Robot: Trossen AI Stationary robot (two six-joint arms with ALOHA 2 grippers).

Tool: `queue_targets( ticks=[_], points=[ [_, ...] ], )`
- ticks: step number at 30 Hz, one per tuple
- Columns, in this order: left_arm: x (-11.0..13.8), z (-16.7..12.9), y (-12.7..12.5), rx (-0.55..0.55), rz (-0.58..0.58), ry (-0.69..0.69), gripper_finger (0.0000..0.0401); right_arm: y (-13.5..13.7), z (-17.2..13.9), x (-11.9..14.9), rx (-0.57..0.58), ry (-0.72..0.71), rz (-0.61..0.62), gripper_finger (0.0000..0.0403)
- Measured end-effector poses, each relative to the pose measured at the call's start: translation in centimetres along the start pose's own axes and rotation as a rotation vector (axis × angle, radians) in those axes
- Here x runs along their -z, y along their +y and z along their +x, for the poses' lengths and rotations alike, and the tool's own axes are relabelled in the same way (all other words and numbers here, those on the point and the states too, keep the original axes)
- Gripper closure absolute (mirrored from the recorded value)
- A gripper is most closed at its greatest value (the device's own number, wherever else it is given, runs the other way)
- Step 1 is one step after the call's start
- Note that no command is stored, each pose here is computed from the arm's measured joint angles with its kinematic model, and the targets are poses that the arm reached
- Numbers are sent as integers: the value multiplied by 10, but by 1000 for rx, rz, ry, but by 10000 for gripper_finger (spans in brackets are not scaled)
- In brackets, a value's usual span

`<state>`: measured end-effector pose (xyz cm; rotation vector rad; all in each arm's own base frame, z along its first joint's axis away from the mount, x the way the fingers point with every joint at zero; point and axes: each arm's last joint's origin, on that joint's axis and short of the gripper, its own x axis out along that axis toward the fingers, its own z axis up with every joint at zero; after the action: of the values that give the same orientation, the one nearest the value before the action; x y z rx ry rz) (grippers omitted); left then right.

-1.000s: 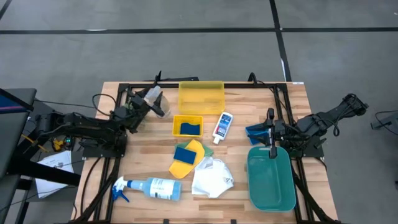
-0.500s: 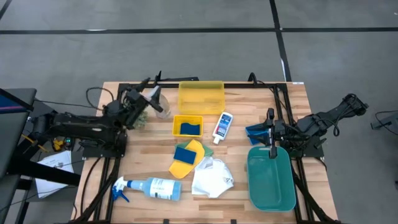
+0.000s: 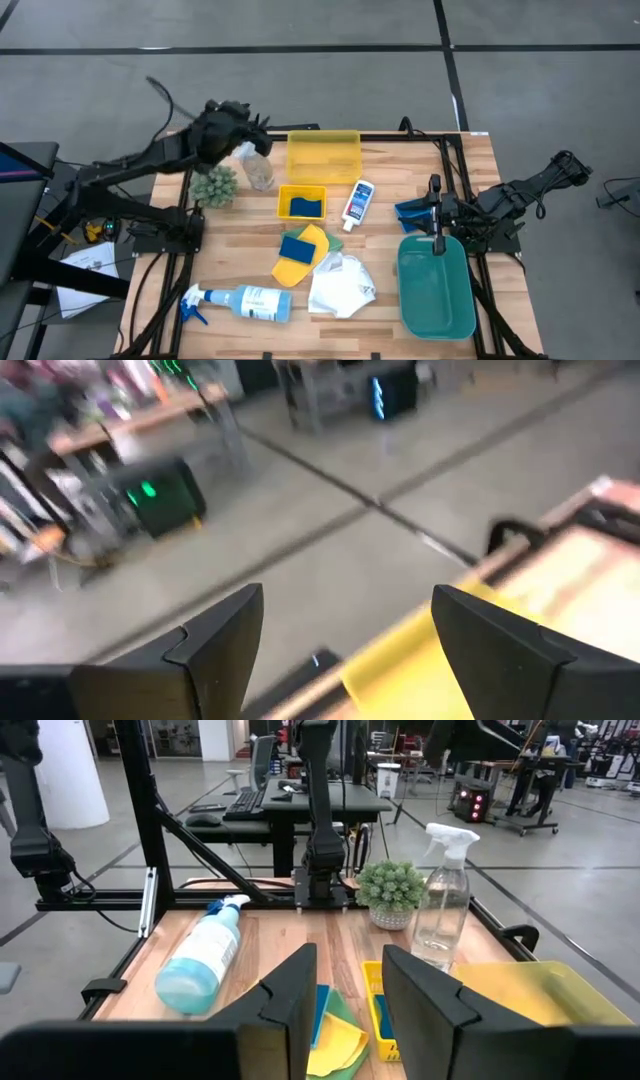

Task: Pick & Place Kitchen Items
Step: Put the transparent spray bottle into the top yellow bin

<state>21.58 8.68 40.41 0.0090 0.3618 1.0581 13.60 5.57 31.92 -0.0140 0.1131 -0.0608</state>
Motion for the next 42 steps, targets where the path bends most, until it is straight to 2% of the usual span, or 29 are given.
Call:
queue_targets(
  ticks=[6, 11, 14, 21, 42],
  points=[
    [-21, 23, 1, 38, 19, 262, 116, 0, 0, 0, 0, 0, 1, 295],
    [-22, 44, 9, 54, 25, 532, 116, 0, 0, 0, -2, 0, 1, 295],
    [-19, 53, 15, 21, 37, 638, 116, 0, 0, 0, -2, 0, 1, 295],
    [-9, 59, 15, 79, 39, 774, 116, 0, 0, 0, -2, 0, 1, 295],
    [19, 89, -8, 54, 155, 999, 116, 0, 0, 2, -2, 15, 2, 295]
  ],
)
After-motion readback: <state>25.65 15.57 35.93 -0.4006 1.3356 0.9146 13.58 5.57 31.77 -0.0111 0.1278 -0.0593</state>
